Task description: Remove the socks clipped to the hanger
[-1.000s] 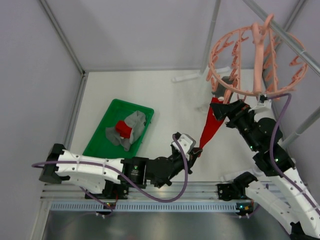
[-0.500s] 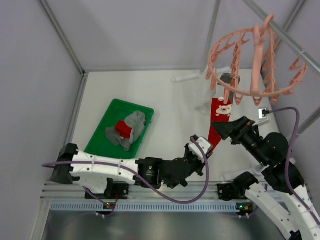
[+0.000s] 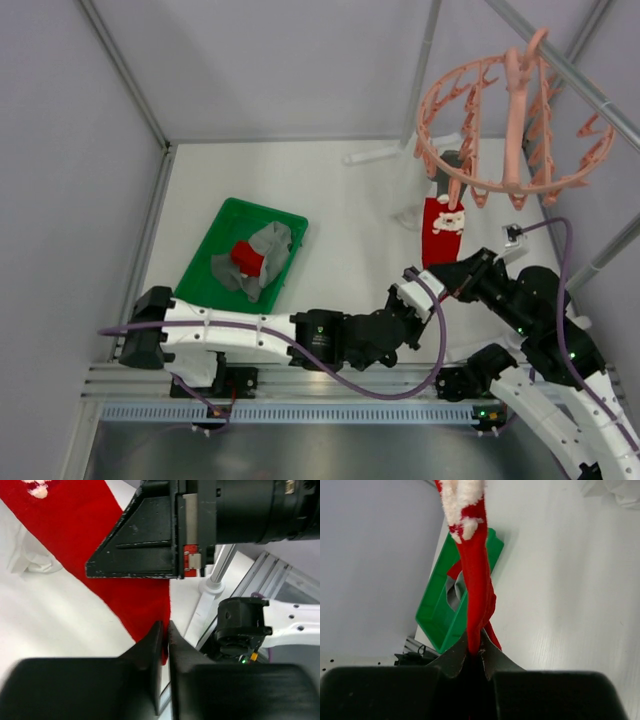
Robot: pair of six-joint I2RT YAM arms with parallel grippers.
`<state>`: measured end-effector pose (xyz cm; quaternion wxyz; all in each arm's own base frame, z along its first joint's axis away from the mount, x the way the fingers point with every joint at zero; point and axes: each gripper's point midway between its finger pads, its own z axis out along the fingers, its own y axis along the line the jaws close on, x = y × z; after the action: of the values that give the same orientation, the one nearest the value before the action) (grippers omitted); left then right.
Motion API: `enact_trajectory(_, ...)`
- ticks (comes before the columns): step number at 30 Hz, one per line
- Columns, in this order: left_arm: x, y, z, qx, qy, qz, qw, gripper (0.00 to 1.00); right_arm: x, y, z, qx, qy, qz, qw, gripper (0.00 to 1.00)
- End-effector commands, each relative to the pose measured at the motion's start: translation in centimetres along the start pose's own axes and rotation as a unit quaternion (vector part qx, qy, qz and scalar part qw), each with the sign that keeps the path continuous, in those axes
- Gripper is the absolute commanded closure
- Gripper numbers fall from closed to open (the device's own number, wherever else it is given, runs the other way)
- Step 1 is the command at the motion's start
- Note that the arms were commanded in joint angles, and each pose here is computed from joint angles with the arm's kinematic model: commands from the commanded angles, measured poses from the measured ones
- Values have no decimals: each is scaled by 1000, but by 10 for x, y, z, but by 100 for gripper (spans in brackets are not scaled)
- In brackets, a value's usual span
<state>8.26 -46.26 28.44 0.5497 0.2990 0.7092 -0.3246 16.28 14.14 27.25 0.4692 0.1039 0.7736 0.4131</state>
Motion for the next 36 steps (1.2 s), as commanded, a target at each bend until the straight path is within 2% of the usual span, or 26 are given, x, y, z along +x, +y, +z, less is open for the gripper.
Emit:
enact_trajectory(1,-24,3,-5,25,-3,-33,999,77,0,-13,-11,25,-8,-17,1000,100)
enact_trajectory(2,-23,11,-4,25,0,-37,999,58,-1,-13,-14,25,-11,-21,999,100)
enact_trajectory(3,-24,10,-8,49,4,-42,998,46,2,-15,-15,26,-5,-28,999,100)
enact_trajectory(4,-36,11,-16,70,-3,-51,996,20,2,-14,-16,24,-3,-32,999,100)
enact_trajectory(5,-37,25,-14,72,-1,-56,996,9,4,-14,-17,22,1,-35,999,100)
enact_trajectory(7,-51,27,-24,124,-5,-66,990,8,7,-13,-19,16,7,-40,999,100)
enact_trajectory(8,-57,50,-19,113,-10,-68,991,8,8,-13,-19,15,8,-41,999,100)
enact_trajectory(12,-90,88,-28,128,-49,-44,990,7,7,-7,-23,0,8,-43,999,100)
enact_trajectory(13,-95,81,-34,167,-54,-32,984,7,7,-5,-23,-3,10,-43,999,100)
enact_trajectory(16,-115,96,-25,184,-64,-26,981,8,8,1,-24,-13,18,-45,999,100)
enact_trajectory(17,-137,101,-25,197,-86,-39,976,9,8,3,-25,-16,19,-46,999,100)
enact_trajectory(22,-150,124,8,231,-58,-117,964,19,6,3,-31,-14,17,-49,999,100)
enact_trajectory(28,-173,113,25,287,-71,-130,946,20,3,5,-38,-11,11,-51,999,100)
enact_trajectory(36,-174,99,33,338,-78,-138,928,19,2,8,-41,-16,10,-50,999,100)
